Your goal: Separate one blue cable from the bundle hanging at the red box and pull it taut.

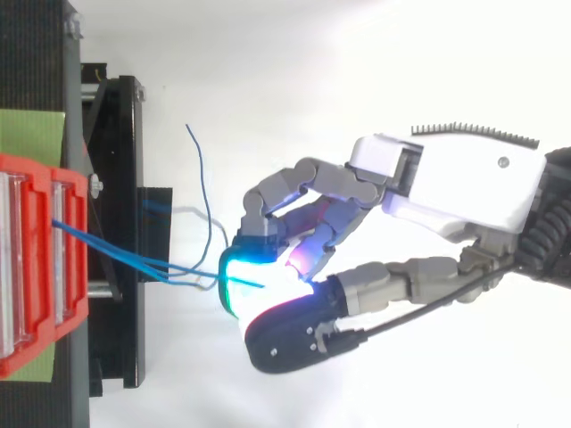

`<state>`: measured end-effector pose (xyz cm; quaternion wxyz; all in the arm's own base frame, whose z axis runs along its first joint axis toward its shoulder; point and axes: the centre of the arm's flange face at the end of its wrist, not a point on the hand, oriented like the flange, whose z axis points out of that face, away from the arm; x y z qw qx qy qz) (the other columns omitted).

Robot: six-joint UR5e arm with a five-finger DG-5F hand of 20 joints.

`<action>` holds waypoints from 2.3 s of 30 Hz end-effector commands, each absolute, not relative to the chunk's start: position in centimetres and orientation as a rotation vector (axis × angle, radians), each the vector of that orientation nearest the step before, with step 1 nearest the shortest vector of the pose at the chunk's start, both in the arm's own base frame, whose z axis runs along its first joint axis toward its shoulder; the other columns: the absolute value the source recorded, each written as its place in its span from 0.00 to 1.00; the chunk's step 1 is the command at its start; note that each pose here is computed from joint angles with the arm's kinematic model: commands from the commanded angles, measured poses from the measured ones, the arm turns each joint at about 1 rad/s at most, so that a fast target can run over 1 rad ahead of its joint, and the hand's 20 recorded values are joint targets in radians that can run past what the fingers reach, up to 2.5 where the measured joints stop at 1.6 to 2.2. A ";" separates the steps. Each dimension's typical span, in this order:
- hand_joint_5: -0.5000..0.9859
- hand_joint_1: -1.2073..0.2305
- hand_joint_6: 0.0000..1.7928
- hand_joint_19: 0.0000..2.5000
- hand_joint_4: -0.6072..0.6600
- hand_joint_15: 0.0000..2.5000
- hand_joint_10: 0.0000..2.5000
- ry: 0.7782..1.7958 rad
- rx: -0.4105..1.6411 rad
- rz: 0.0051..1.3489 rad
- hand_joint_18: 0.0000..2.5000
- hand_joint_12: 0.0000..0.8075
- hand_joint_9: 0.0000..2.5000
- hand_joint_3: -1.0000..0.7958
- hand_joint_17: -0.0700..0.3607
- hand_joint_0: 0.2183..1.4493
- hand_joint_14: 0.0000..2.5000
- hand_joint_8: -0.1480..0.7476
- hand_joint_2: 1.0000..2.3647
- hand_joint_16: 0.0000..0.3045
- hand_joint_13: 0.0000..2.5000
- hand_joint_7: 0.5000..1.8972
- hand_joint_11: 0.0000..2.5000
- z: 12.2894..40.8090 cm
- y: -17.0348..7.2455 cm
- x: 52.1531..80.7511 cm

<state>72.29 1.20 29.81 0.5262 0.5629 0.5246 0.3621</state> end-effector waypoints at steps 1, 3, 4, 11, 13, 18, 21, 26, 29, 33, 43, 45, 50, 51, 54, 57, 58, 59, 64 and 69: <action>0.23 0.47 0.48 0.21 0.54 0.17 0.01 1.235 1.361 0.840 0.22 0.47 0.46 0.28 0.43 0.26 0.01 0.51 0.00 0.17 0.26 0.38 0.42 29.8 0.7 72.1; 0.23 0.46 0.48 0.21 0.54 0.17 0.01 1.229 1.363 0.833 0.22 0.47 0.46 0.28 0.43 0.27 0.01 0.50 0.00 0.17 0.26 0.39 0.43 29.9 0.6 72.1; 0.23 0.46 0.47 0.21 0.54 0.17 0.01 1.232 1.363 0.833 0.22 0.47 0.46 0.28 0.43 0.28 0.01 0.51 0.00 0.17 0.26 0.39 0.43 29.8 0.7 72.1; 0.23 0.48 0.47 0.22 0.54 0.17 0.01 1.233 1.360 0.834 0.22 0.46 0.46 0.31 0.42 0.30 0.01 0.50 0.00 0.16 0.26 0.40 0.43 29.8 0.8 72.1; 0.23 0.50 0.47 0.22 0.54 0.17 0.01 1.232 1.362 0.832 0.21 0.46 0.46 0.32 0.42 0.30 0.01 0.50 0.00 0.16 0.26 0.39 0.43 29.7 0.7 72.2; 0.23 0.54 0.47 0.22 0.55 0.18 0.01 1.229 1.361 0.836 0.22 0.47 0.46 0.30 0.43 0.29 0.01 0.51 0.00 0.17 0.26 0.39 0.43 29.4 0.5 72.3; 0.23 0.54 0.47 0.22 0.55 0.18 0.01 1.215 1.360 0.842 0.22 0.47 0.46 0.29 0.43 0.28 0.01 0.51 0.00 0.17 0.26 0.39 0.42 29.2 0.3 72.4; 0.23 0.53 0.47 0.22 0.55 0.18 0.01 1.201 1.360 0.851 0.22 0.48 0.46 0.29 0.43 0.28 0.01 0.52 0.00 0.17 0.27 0.39 0.43 28.0 -0.1 72.2; 0.23 0.49 0.47 0.22 0.56 0.19 0.01 1.184 1.354 0.867 0.22 0.47 0.46 0.29 0.43 0.28 0.01 0.51 0.00 0.17 0.28 0.40 0.43 27.2 -0.1 72.2; 0.22 0.46 0.47 0.22 0.56 0.19 0.01 1.172 1.360 0.873 0.23 0.47 0.46 0.29 0.43 0.28 0.01 0.51 0.00 0.17 0.29 0.39 0.44 26.6 -0.3 72.1; 0.21 0.40 0.48 0.22 0.56 0.20 0.01 1.162 1.382 0.880 0.23 0.46 0.45 0.34 0.43 0.30 0.01 0.51 0.01 0.17 0.30 0.41 0.45 25.6 -0.6 72.2; 0.21 0.40 0.49 0.22 0.55 0.20 0.01 1.164 1.383 0.875 0.23 0.46 0.45 0.37 0.43 0.30 0.01 0.50 0.01 0.17 0.30 0.41 0.45 25.6 -0.6 72.2; 0.21 0.37 0.50 0.21 0.56 0.20 0.01 1.160 1.383 0.882 0.23 0.46 0.45 0.44 0.43 0.31 0.01 0.50 0.02 0.17 0.30 0.46 0.47 25.6 -0.5 72.2; 0.21 0.36 0.50 0.21 0.56 0.21 0.01 1.158 1.382 0.883 0.23 0.46 0.44 0.44 0.43 0.32 0.01 0.49 0.02 0.17 0.30 0.46 0.47 25.6 -0.5 72.2; 0.20 0.35 0.51 0.21 0.56 0.20 0.01 1.157 1.381 0.884 0.23 0.45 0.43 0.42 0.43 0.33 0.01 0.49 0.01 0.17 0.30 0.37 0.47 25.7 -0.5 72.2; 0.20 0.35 0.51 0.21 0.57 0.21 0.01 1.153 1.381 0.885 0.23 0.45 0.43 0.33 0.43 0.30 0.01 0.49 0.01 0.17 0.29 0.35 0.47 25.7 -0.5 72.3; 0.20 0.38 0.51 0.22 0.57 0.21 0.01 1.151 1.381 0.885 0.23 0.45 0.44 0.29 0.43 0.29 0.01 0.50 0.00 0.17 0.30 0.35 0.47 25.7 -0.6 72.3; 0.21 0.41 0.51 0.21 0.57 0.21 0.01 1.150 1.381 0.884 0.23 0.46 0.44 0.28 0.43 0.28 0.01 0.50 0.00 0.17 0.30 0.35 0.47 25.7 -0.6 72.3; 0.22 0.57 0.50 0.23 0.56 0.21 0.01 1.150 1.381 0.884 0.23 0.46 0.47 0.29 0.43 0.30 0.01 0.50 0.00 0.17 0.31 0.39 0.48 25.7 -0.6 72.3; 0.22 0.48 0.50 0.22 0.56 0.21 0.01 1.150 1.381 0.884 0.23 0.47 0.46 0.40 0.43 0.30 0.01 0.50 0.01 0.17 0.31 0.41 0.48 25.7 -0.6 72.3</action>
